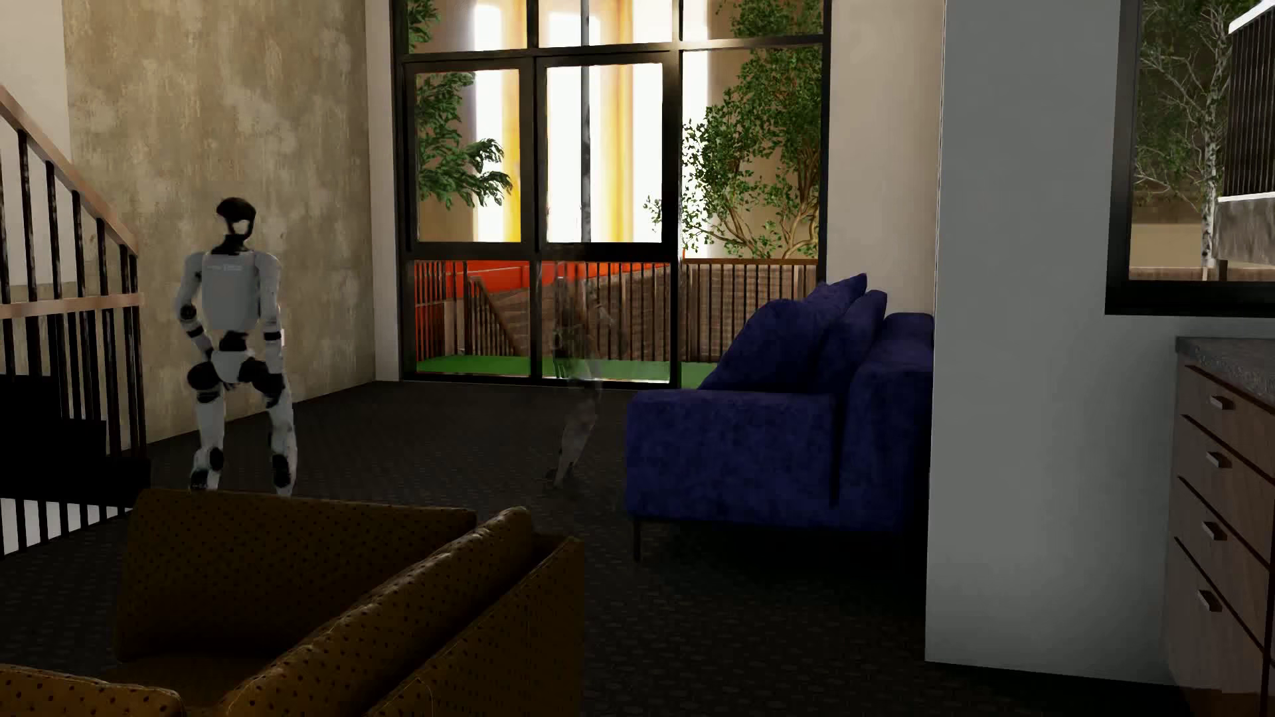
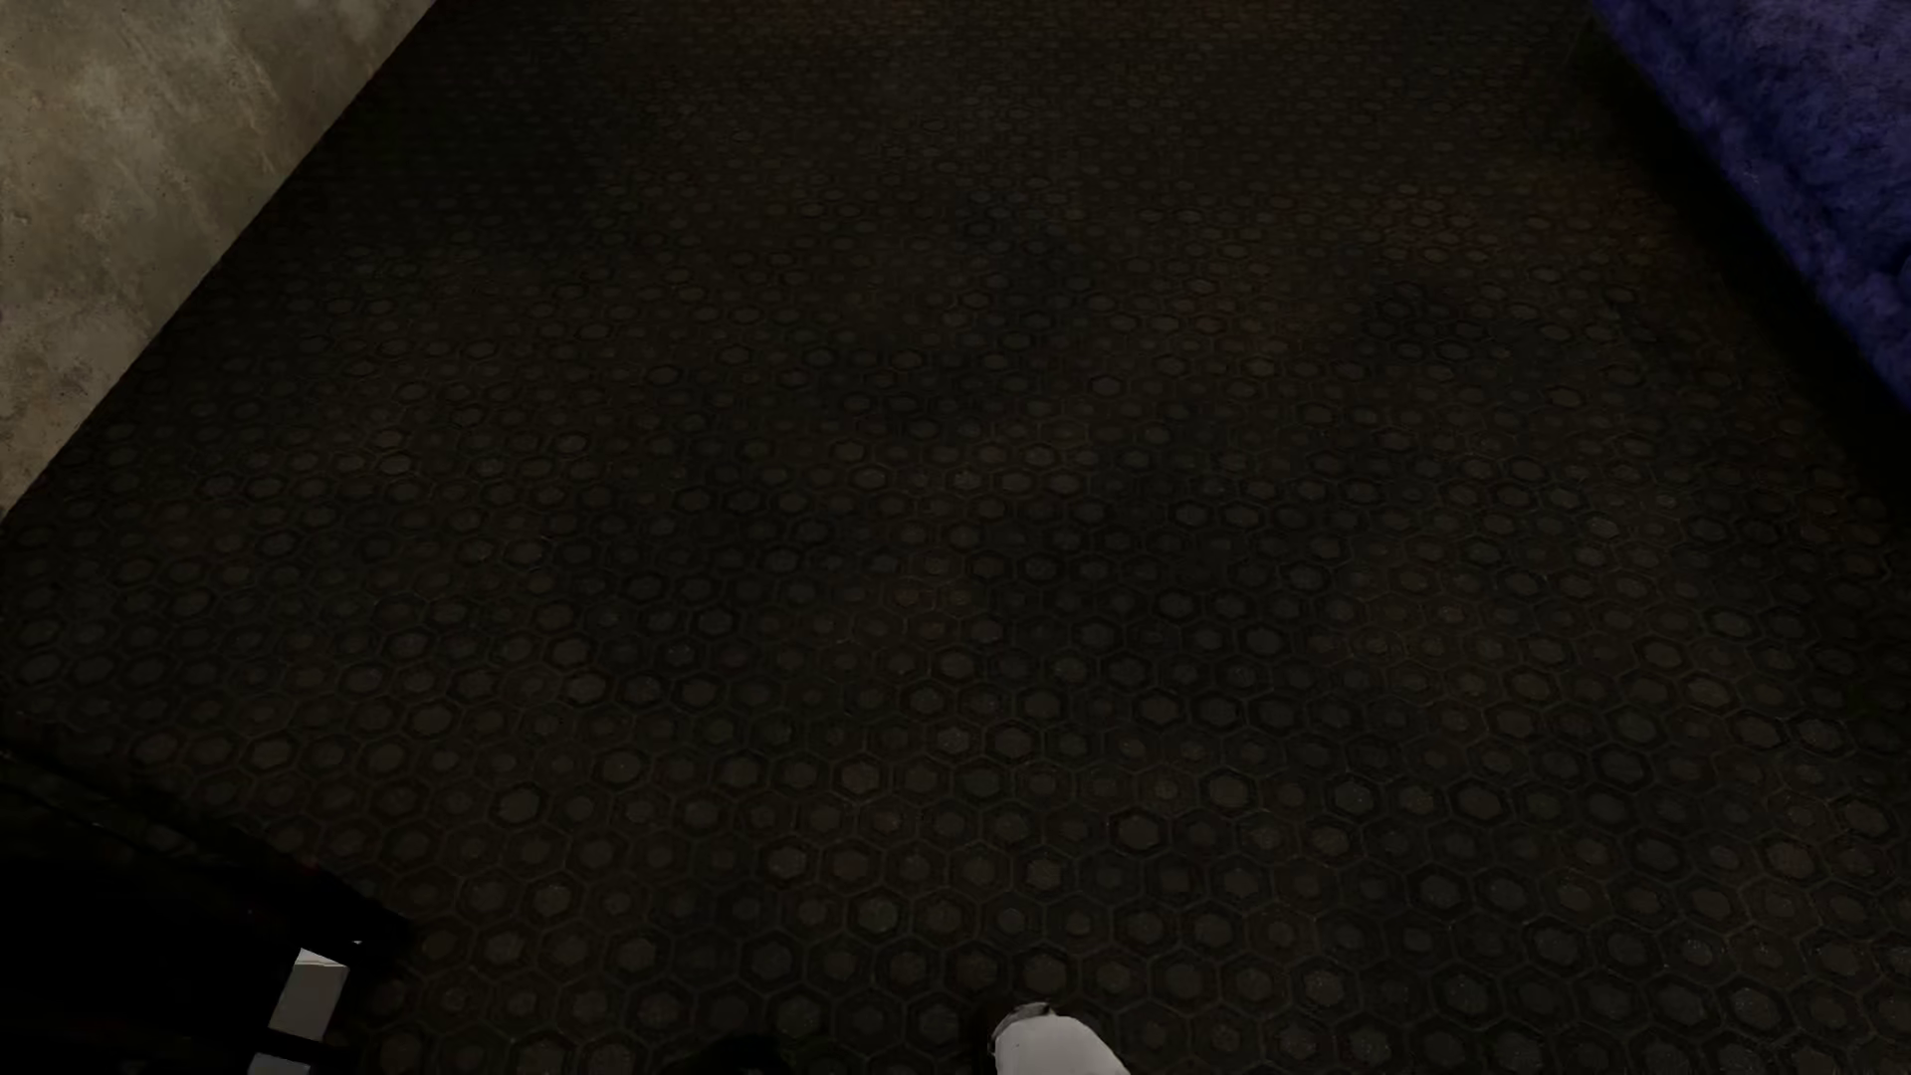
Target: Head to the sofa
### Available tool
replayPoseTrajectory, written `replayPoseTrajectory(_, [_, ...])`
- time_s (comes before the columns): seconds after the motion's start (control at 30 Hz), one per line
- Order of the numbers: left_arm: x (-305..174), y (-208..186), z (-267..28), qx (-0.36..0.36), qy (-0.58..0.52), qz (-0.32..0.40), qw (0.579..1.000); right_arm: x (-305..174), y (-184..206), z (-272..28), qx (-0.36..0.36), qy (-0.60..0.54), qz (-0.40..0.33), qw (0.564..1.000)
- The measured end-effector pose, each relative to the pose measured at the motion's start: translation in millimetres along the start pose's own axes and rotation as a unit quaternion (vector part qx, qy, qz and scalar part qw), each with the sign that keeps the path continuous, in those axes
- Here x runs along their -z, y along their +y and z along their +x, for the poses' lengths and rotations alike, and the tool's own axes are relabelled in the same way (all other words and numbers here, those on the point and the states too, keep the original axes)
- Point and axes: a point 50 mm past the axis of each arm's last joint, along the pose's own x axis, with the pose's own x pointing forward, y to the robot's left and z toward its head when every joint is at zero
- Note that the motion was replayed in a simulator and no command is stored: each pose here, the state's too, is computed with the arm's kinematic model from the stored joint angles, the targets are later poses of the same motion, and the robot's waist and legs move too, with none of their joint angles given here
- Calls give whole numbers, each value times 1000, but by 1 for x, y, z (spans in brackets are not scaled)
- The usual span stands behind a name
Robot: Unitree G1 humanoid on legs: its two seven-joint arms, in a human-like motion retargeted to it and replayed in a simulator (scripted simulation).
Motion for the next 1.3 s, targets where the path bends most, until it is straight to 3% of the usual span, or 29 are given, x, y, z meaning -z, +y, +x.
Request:
replayPoseTrajectory(0.17, [7,-2,0,0,16,-8,1000,42,12,-8,-18,82,-7,996])
replayPoseTrajectory(0.3, [62,-27,-17,19,121,-39,992,50,-10,-8,7,107,-17,994])
replayPoseTrajectory(0.43, [87,-34,-31,49,161,10,986,-5,-45,3,53,13,-13,998])
replayPoseTrajectory(0.6, [128,-34,-55,12,246,-65,967,-101,-90,5,108,-125,-20,986])
replayPoseTrajectory(0.73, [142,-45,-69,34,265,-49,962,-168,-102,-11,128,-242,-6,962])
replayPoseTrajectory(0.83, [147,-50,-75,34,275,-61,959,-182,-98,-24,127,-293,0,948])
replayPoseTrajectory(0.93, [150,-46,-77,21,281,-75,956,-155,-73,-12,94,-253,0,963])
replayPoseTrajectory(1.03, [144,-39,-69,32,276,-36,960,-75,-31,14,34,-91,-20,995])
replayPoseTrajectory(1.1, [126,-23,-52,21,241,-19,970,-24,-12,15,-5,8,-86,996])
replayPoseTrajectory(1.17, [103,-2,-38,-5,193,-16,981,0,-6,8,-26,36,-134,990])
replayPoseTrajectory(1.3, [60,56,-24,-101,104,-55,988,15,-21,-3,15,31,-40,999])
